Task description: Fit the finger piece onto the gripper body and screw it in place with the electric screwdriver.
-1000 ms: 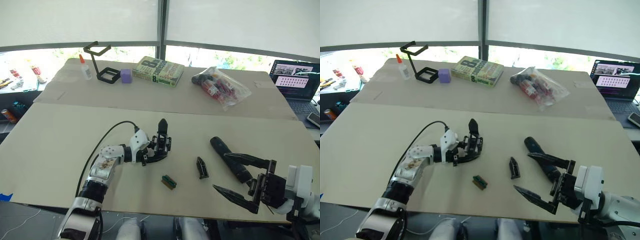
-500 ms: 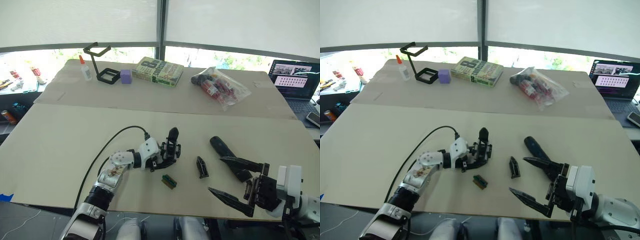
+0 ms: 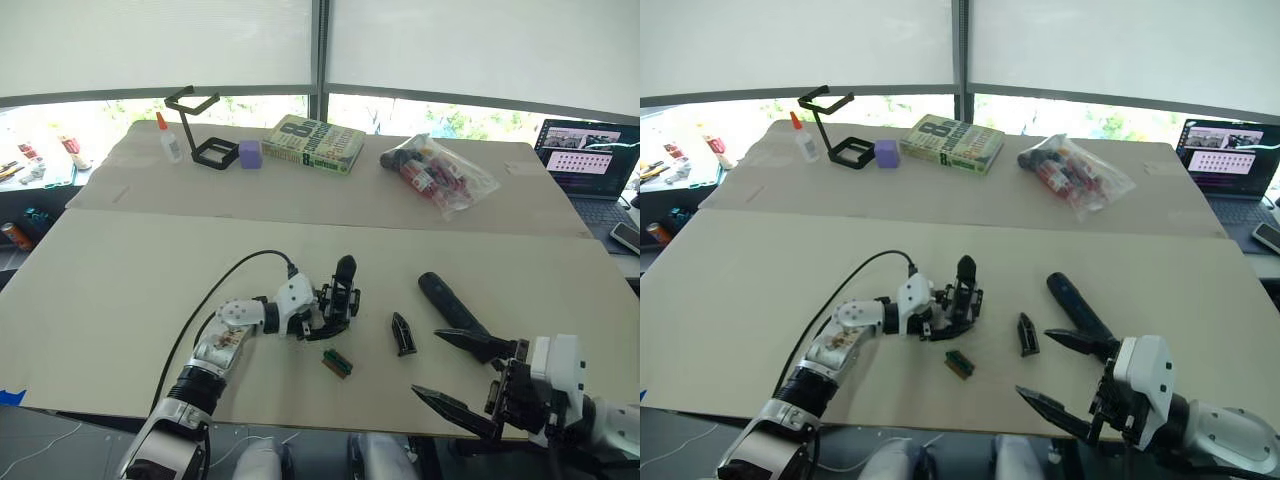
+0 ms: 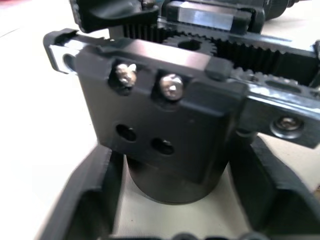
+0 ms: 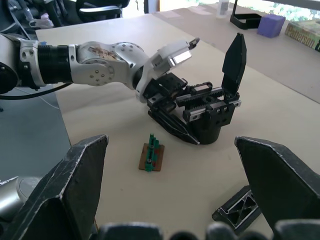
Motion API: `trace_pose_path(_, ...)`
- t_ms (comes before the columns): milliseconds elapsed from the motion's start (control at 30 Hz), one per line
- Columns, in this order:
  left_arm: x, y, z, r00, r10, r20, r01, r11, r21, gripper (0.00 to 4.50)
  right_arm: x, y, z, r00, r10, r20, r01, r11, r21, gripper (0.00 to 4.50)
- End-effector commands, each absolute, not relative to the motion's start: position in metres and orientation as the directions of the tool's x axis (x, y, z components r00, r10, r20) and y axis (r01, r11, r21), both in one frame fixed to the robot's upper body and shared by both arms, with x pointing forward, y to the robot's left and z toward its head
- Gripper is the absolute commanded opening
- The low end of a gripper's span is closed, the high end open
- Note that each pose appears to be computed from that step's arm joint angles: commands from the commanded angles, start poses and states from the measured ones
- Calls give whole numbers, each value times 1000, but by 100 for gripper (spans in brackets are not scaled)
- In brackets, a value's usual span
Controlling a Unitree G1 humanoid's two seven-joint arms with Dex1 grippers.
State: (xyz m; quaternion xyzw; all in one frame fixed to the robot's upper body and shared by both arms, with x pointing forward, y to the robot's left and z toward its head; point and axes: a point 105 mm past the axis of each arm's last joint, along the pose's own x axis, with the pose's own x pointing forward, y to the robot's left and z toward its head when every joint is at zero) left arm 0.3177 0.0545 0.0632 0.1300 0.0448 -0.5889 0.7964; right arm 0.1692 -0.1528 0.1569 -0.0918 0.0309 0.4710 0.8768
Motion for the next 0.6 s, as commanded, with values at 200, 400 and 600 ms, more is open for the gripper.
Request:
trace_pose_path(200, 304, 111, 75, 368, -907, -203, 929, 350, 119, 444, 187, -149, 149, 647, 685, -335, -726, 688, 5, 450)
trace_pose_path(400, 254, 143, 110, 154, -983, -102, 983, 142, 113, 444, 212, -147, 133, 706, 551, -445, -603, 797, 30, 450)
trace_pose_path(600, 240, 144, 143, 122, -989, -82, 979, 106, 174, 444, 234, -151, 102, 735, 384, -559, -463, 886, 1, 450)
